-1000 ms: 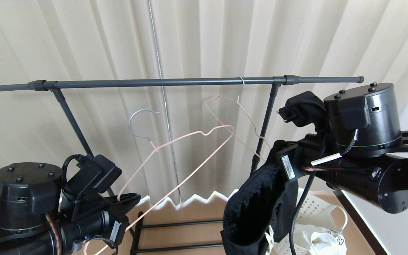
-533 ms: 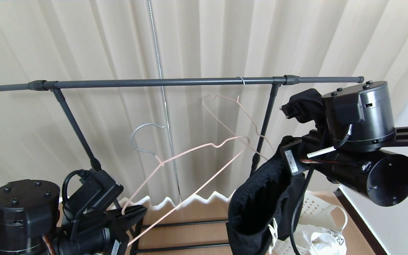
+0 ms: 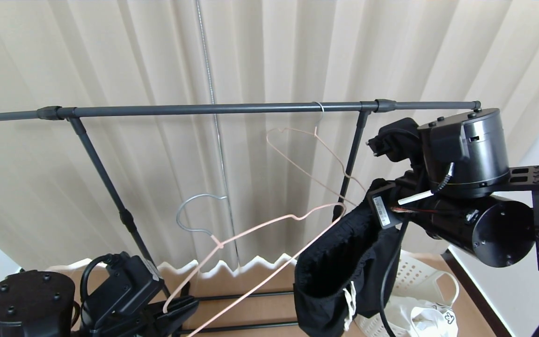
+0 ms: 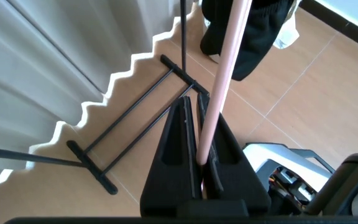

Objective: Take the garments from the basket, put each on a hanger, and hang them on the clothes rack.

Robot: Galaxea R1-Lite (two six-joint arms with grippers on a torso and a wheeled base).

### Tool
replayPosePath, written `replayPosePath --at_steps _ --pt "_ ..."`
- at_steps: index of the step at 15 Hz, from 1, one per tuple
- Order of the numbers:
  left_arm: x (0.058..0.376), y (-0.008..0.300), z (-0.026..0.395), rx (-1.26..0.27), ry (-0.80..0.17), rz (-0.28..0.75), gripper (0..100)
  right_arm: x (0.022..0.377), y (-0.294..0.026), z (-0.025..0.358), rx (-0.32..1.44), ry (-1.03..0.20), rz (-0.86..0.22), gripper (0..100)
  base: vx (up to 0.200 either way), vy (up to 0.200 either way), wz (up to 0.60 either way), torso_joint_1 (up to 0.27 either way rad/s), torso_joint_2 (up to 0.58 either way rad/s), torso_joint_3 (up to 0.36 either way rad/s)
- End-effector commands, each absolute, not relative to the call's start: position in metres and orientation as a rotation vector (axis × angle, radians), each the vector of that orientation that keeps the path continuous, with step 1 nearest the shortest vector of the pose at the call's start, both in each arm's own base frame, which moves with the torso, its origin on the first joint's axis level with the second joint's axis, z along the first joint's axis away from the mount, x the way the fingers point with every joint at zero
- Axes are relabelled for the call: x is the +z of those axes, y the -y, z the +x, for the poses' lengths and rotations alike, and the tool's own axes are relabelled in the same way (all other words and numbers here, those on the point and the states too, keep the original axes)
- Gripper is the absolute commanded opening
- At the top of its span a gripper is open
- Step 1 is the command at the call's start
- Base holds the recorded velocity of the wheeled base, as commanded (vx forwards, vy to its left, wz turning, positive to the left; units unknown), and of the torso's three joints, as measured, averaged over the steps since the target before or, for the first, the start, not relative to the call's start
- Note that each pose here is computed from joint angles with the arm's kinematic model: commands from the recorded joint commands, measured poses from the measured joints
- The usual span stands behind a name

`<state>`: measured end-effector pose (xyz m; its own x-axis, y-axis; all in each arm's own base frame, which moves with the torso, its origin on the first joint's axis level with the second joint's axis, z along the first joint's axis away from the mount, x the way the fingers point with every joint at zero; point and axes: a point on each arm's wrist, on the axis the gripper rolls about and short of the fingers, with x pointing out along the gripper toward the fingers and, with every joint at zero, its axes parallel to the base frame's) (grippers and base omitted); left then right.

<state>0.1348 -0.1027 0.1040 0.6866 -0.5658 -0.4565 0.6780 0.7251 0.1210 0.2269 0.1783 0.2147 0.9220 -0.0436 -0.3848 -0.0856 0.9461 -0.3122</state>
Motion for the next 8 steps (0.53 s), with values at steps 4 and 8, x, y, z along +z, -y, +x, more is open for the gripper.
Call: replayPosePath --at_steps 4,8 --pt "0.099 0.104 0.13 -0.732 -0.427 0.306 0 0.2 -0.179 0.247 -0.021 -0.414 -0.331 0 0.0 0.0 0.0 0.0 0.0 0.0" --pt "0.099 0.109 0.127 -0.763 -0.427 0.312 0 0.201 -0.177 0.252 -0.038 -0.403 -0.316 0 0.0 0.0 0.0 0.0 0.0 0.0"
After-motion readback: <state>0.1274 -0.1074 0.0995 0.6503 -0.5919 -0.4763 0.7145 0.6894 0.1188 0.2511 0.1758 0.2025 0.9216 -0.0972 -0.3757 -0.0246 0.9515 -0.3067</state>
